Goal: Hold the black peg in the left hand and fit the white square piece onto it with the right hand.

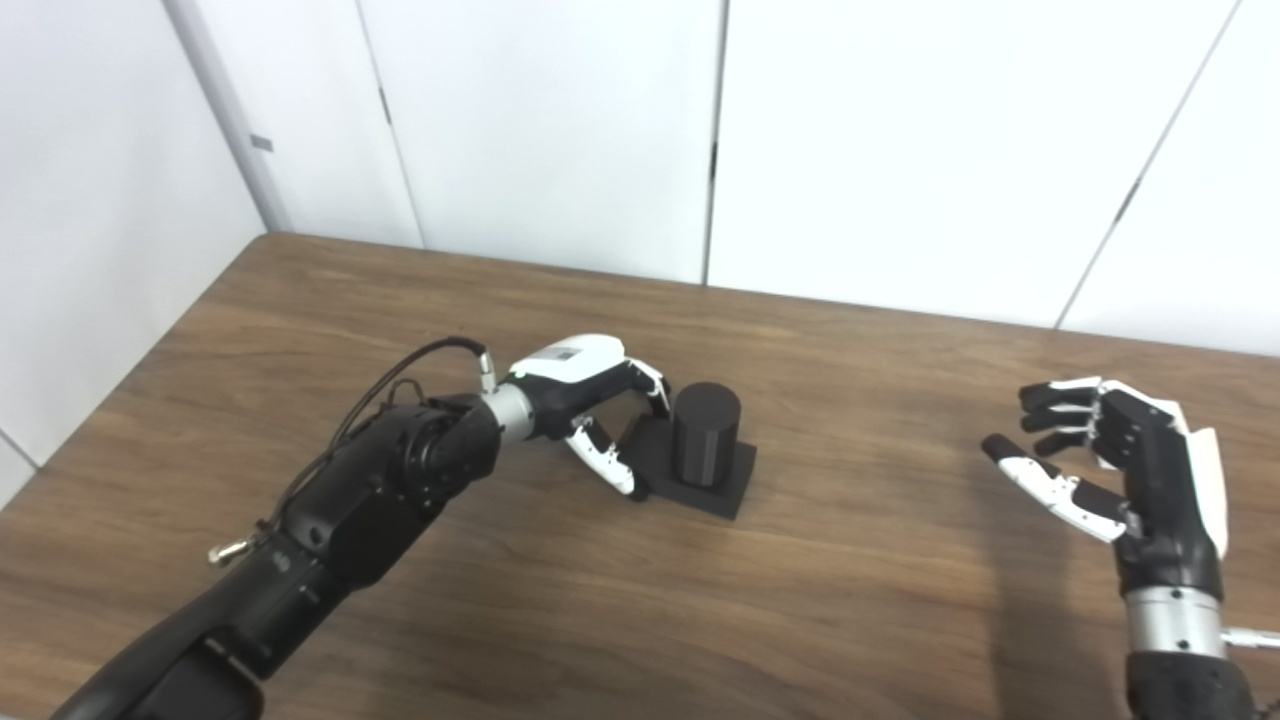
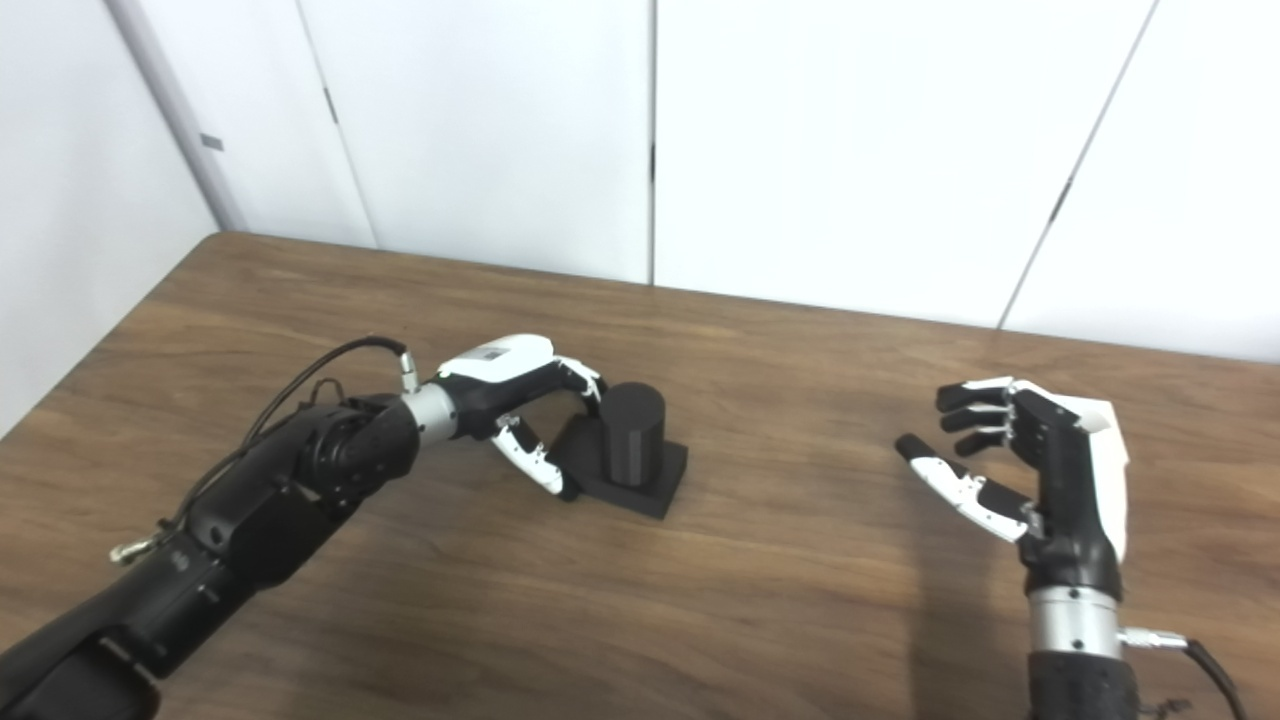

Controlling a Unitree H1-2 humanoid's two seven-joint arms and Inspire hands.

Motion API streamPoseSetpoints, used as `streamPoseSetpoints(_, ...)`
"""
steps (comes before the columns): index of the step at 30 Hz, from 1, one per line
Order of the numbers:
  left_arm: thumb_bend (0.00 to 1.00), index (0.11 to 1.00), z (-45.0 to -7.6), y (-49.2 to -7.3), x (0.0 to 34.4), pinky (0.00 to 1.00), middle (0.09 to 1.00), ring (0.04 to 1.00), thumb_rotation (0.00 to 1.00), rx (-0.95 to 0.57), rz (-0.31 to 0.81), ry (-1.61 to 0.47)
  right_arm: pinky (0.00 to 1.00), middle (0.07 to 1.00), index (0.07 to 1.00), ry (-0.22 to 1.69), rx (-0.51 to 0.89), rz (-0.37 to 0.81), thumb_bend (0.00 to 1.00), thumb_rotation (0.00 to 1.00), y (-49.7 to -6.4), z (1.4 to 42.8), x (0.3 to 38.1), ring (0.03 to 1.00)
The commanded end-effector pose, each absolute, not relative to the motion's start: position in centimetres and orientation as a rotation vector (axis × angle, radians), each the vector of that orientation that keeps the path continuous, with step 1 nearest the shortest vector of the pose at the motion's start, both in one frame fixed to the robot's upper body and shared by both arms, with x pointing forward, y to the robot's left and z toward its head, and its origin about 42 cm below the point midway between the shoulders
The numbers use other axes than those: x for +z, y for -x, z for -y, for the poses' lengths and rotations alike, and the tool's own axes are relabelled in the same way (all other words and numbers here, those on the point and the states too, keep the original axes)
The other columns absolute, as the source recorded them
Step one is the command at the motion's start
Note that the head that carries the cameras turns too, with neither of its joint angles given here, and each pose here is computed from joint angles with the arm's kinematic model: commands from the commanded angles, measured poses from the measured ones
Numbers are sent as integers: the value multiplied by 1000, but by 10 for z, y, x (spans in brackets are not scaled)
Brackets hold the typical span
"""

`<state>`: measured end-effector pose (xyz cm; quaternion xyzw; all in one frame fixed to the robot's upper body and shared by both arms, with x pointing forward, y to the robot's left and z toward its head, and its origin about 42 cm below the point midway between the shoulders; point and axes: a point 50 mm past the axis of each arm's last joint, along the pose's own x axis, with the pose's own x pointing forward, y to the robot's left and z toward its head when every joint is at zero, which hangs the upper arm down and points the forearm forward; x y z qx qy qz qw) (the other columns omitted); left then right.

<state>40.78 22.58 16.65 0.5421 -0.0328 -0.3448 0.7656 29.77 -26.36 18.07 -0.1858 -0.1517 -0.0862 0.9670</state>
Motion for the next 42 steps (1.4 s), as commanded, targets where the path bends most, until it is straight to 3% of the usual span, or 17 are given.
streamPoseSetpoints(1,524,489,-195,-376,121,830,855,920,64,-993,-21,-1125,425,614,490,367,-187,404,495,130,-301,260,202,536)
streamPoseSetpoints(12,524,490,-203,-371,117,850,849,934,62,-1018,-26,-1121,417,602,491,426,-182,437,497,137,-300,263,227,524)
streamPoseSetpoints(18,523,490,-222,-372,110,854,856,934,58,-1006,-8,-1086,429,646,494,652,-142,495,499,145,-324,285,264,583)
streamPoseSetpoints(24,522,490,-234,-373,108,828,867,924,54,-996,6,-1078,503,691,497,894,-136,444,502,154,-343,312,297,635)
streamPoseSetpoints(29,521,490,-239,-373,107,820,863,914,51,-993,25,-1076,507,740,498,1074,-109,359,503,154,-355,333,313,664)
streamPoseSetpoints(30,521,490,-239,-372,106,821,860,914,51,-993,29,-1077,518,759,636,1111,-99,341,573,194,-358,339,315,682)
streamPoseSetpoints(33,521,490,-241,-371,107,821,858,913,50,-995,36,-1074,567,790,737,1199,-80,269,634,224,-366,354,321,727)
streamPoseSetpoints(42,520,490,-244,-368,107,817,858,912,50,-1001,40,-1092,621,811,763,1309,-69,182,658,269,-390,381,330,760)
